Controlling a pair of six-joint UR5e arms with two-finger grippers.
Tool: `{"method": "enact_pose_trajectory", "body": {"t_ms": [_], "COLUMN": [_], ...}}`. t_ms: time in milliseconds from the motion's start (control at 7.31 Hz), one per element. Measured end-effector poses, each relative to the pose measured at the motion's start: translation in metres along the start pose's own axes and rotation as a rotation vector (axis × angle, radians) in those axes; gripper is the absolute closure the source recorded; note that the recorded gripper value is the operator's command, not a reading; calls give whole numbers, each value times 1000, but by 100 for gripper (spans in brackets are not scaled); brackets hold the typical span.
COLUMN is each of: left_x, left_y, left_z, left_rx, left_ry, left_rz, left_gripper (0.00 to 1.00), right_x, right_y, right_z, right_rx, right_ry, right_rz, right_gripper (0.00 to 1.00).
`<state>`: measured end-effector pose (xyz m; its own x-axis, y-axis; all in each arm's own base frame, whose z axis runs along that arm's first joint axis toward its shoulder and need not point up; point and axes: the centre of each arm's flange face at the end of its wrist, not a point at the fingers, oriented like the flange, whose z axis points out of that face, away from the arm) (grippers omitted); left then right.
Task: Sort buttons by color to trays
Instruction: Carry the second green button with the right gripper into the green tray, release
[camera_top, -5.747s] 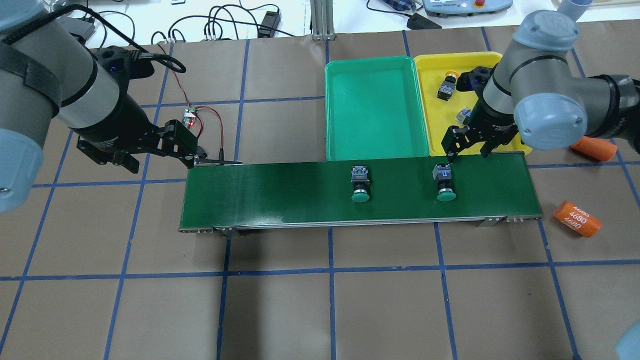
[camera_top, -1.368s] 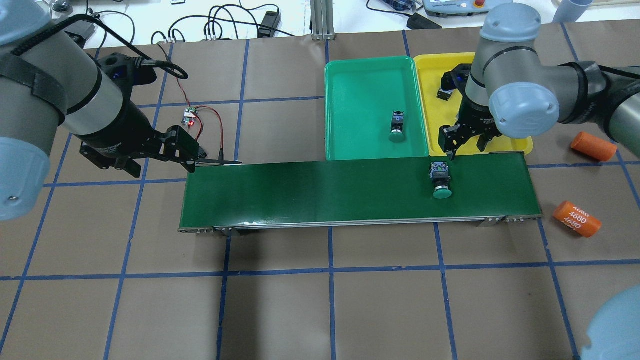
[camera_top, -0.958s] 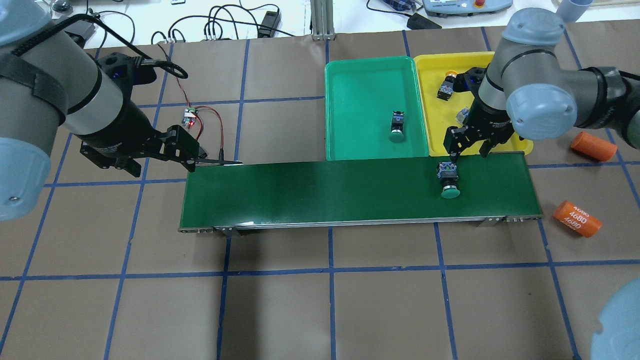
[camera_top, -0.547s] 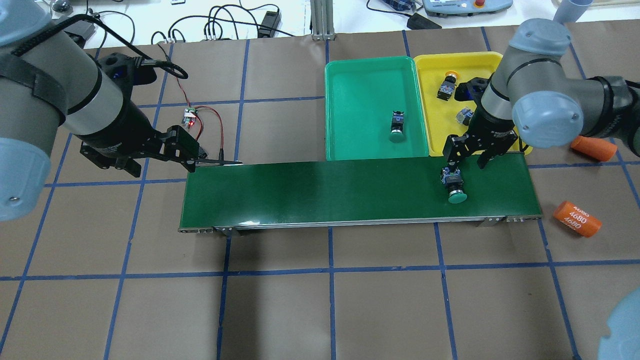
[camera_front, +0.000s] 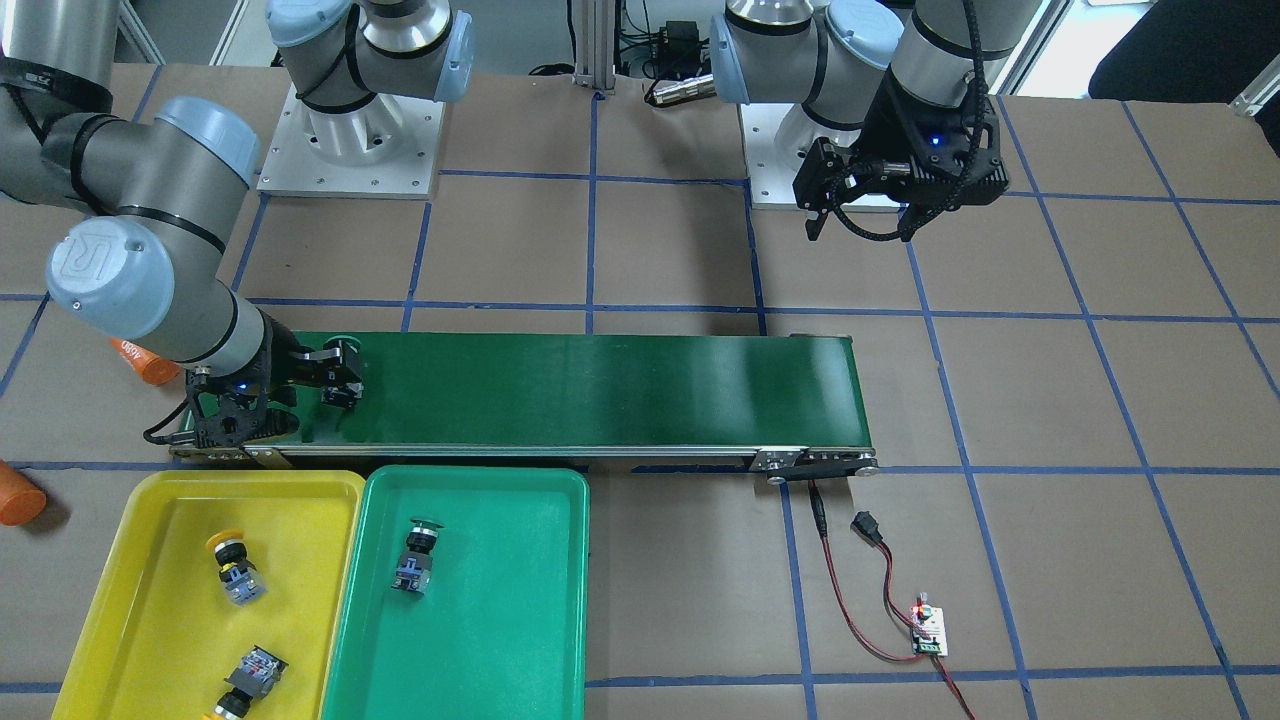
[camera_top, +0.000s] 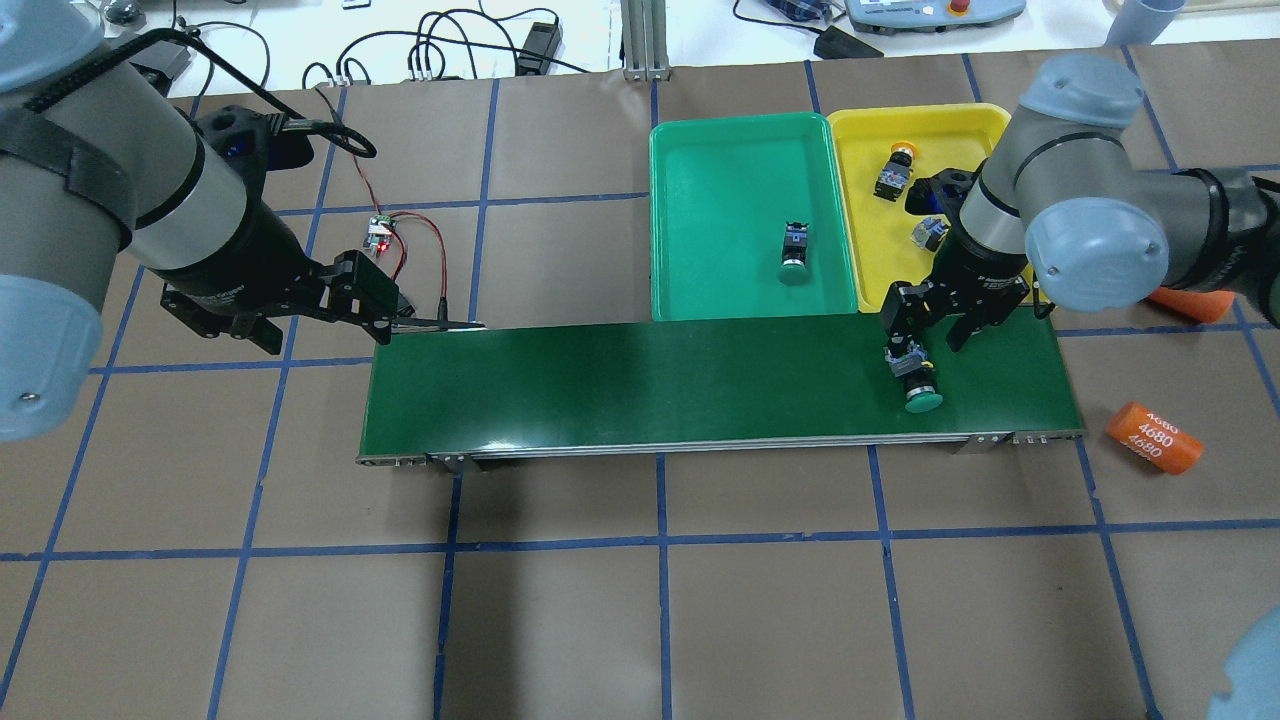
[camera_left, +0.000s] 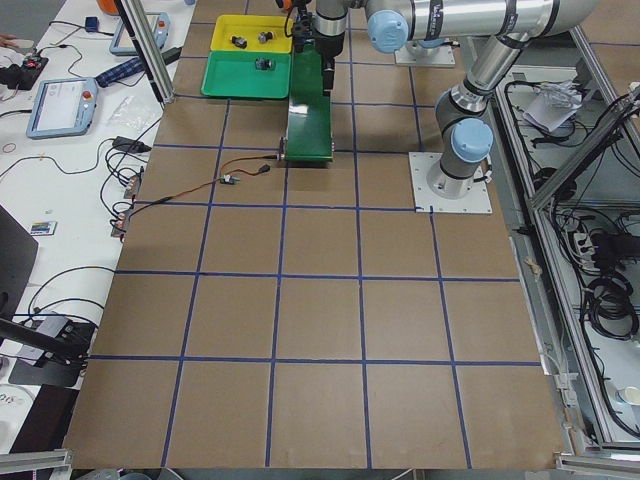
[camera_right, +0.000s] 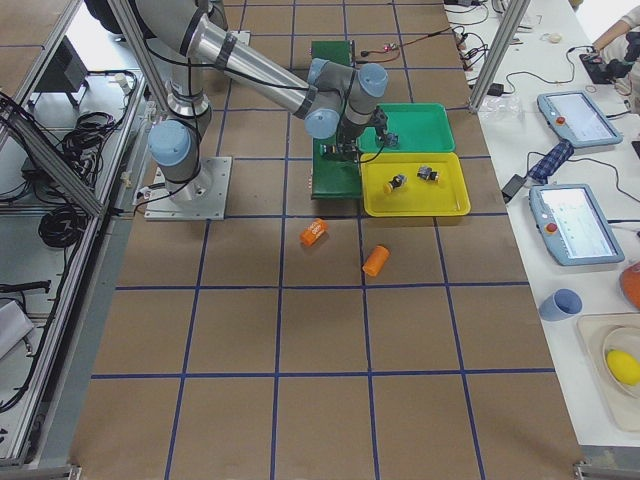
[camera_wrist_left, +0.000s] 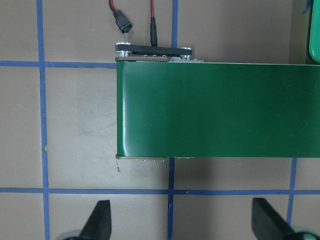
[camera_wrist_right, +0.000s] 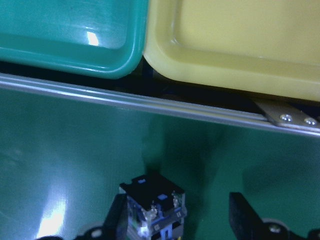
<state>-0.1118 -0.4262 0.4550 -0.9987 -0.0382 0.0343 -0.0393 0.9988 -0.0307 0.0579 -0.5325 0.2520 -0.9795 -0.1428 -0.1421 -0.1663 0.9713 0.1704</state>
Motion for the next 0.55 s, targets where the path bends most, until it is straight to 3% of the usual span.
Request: {"method": "enact_pose_trajectory", "body": {"t_ms": [137,547], "left_x": [0,0], "left_y": [0,0], "left_z": [0,0], "left_rx": [0,0], "left_ry": [0,0], "left_rz": [1,0], "left_gripper": [0,0], "right_x": [0,-1], "right_y": [1,5], "right_z": [2,9], "right_rx": [-6,-24], "right_ry": [-3,-8], "right_rz": [0,-2], "right_gripper": [25,67]}}
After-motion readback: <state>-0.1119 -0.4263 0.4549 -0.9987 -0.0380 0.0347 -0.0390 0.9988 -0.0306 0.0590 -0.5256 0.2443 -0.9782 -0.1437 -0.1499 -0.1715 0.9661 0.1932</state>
